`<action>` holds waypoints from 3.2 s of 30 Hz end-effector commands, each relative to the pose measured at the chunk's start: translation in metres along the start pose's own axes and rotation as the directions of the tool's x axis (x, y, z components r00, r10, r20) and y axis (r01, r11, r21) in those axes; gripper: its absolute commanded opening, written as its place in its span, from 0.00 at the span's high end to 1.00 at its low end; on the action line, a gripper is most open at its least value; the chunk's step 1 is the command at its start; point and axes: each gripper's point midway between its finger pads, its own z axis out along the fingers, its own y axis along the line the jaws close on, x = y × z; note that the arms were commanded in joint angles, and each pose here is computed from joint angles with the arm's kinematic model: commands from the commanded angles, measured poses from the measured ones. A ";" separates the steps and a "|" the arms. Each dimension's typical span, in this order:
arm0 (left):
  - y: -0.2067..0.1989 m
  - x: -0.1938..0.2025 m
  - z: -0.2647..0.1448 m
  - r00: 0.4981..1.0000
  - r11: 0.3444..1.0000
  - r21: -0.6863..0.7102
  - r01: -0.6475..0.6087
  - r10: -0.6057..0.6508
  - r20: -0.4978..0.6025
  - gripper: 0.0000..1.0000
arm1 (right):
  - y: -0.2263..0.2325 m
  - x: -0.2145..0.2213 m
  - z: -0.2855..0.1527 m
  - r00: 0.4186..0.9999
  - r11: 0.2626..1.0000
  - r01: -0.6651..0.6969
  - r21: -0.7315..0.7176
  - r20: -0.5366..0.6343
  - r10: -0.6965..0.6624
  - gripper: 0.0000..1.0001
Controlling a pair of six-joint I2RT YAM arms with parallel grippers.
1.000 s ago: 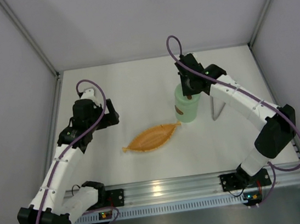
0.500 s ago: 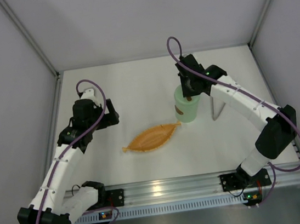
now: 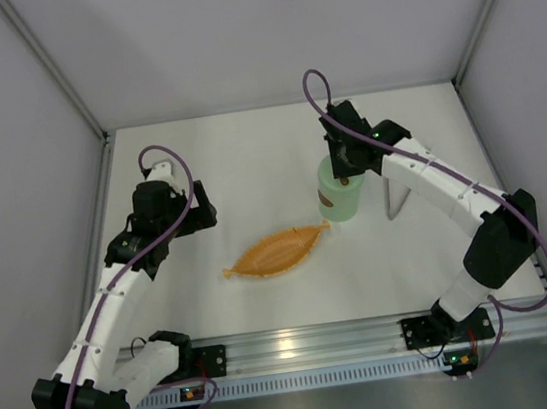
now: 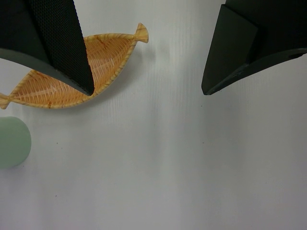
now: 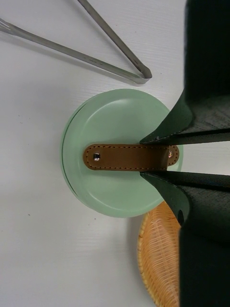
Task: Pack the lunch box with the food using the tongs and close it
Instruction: Close the box lid on the packing box.
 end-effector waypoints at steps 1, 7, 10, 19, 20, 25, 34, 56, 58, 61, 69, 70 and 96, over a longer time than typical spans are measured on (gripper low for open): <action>-0.003 -0.012 -0.005 0.999 1.000 0.008 0.000 -0.001 0.041 0.01 | -0.005 -0.007 0.014 1.000 1.000 -0.023 0.008 0.007 0.023 0.88; -0.003 -0.012 -0.005 0.999 1.000 0.008 0.000 -0.001 0.041 0.01 | -0.004 -0.020 0.013 0.999 1.000 -0.026 0.008 0.022 0.026 0.87; -0.003 -0.012 -0.005 0.999 1.000 0.006 0.000 0.000 0.040 0.01 | -0.004 -0.026 0.009 0.999 1.000 -0.024 0.008 0.033 0.024 0.87; -0.003 -0.011 -0.004 0.999 1.000 0.006 -0.001 0.001 0.037 0.01 | -0.006 -0.046 -0.004 0.999 1.000 -0.007 0.016 0.040 0.007 0.87; -0.003 -0.011 -0.005 0.999 1.000 0.007 -0.001 0.000 0.040 0.01 | -0.006 -0.046 -0.004 0.999 1.000 -0.003 0.017 0.037 0.003 0.87; -0.003 -0.011 -0.005 0.999 1.000 0.005 -0.001 0.001 0.039 0.01 | -0.007 -0.045 0.001 1.000 1.000 0.016 0.023 0.002 -0.016 0.85; -0.003 -0.012 -0.004 0.999 1.000 0.007 -0.001 0.001 0.040 0.01 | -0.006 -0.033 -0.001 1.000 1.000 0.018 -0.008 -0.026 -0.018 0.85; -0.004 -0.012 -0.006 0.999 1.000 0.009 -0.002 0.002 0.042 0.01 | -0.011 -0.017 0.011 0.996 1.000 0.010 -0.019 -0.090 -0.011 0.85; -0.003 -0.012 -0.006 0.999 1.000 0.009 -0.001 0.001 0.046 0.01 | -0.011 -0.017 0.013 0.996 1.000 0.010 -0.017 -0.091 -0.012 0.84; -0.004 -0.012 -0.006 0.999 1.000 0.009 -0.001 0.000 0.042 0.01 | -0.010 -0.015 0.018 0.994 1.000 0.018 -0.016 -0.103 -0.019 0.83; -0.004 -0.012 -0.006 0.999 1.000 0.008 -0.001 0.001 0.043 0.01 | -0.012 0.000 0.038 0.987 0.999 0.042 0.010 -0.156 -0.040 0.80; -0.003 -0.012 -0.006 0.999 1.000 0.007 0.000 0.000 0.045 0.01 | -0.011 0.002 0.041 0.986 0.999 0.045 0.007 -0.162 -0.044 0.78; -0.003 -0.011 -0.004 0.999 1.000 0.003 -0.002 0.002 0.038 0.01 | -0.040 0.062 0.068 0.963 0.988 0.097 0.122 -0.264 -0.062 0.66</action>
